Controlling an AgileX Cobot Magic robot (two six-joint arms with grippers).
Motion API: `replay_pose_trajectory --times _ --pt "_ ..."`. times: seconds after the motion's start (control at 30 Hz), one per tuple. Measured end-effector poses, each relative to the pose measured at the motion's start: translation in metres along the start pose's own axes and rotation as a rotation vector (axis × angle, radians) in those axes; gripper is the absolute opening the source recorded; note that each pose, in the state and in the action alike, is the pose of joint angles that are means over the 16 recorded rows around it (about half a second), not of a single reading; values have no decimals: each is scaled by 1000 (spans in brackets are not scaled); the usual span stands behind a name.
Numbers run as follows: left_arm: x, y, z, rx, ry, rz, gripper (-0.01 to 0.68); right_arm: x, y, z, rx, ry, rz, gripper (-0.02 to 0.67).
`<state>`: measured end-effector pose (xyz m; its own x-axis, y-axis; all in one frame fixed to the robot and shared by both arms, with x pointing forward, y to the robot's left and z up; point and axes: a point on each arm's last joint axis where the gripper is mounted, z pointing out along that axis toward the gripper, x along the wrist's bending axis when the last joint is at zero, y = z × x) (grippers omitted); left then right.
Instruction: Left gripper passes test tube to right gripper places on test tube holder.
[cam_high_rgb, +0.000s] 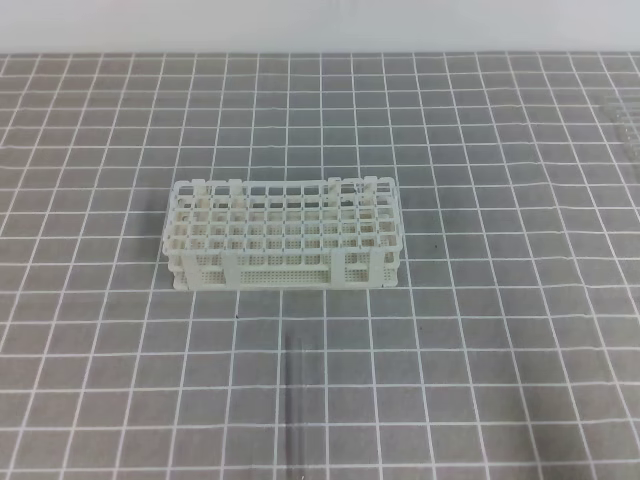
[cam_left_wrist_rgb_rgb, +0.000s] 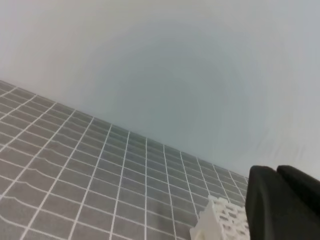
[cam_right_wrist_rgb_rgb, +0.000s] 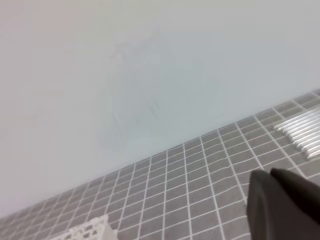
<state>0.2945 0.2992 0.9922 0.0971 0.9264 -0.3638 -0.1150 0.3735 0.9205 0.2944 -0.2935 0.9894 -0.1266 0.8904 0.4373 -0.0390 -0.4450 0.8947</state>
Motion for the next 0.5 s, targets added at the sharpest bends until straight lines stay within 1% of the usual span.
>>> replay_pose_trajectory --times 0.13,0.23,0.37,0.5 --pt "0 -2 2 40 10 -48 -2 0 1 0 -8 0 47 -21" --pt "-2 2 4 88 20 -55 -2 3 3 0 8 10 61 -21" --pt "-8 12 12 177 35 -42 -3 10 10 0 51 32 54 -21" --pt "-17 27 24 310 55 -22 -3 22 22 3 143 57 18 -21"
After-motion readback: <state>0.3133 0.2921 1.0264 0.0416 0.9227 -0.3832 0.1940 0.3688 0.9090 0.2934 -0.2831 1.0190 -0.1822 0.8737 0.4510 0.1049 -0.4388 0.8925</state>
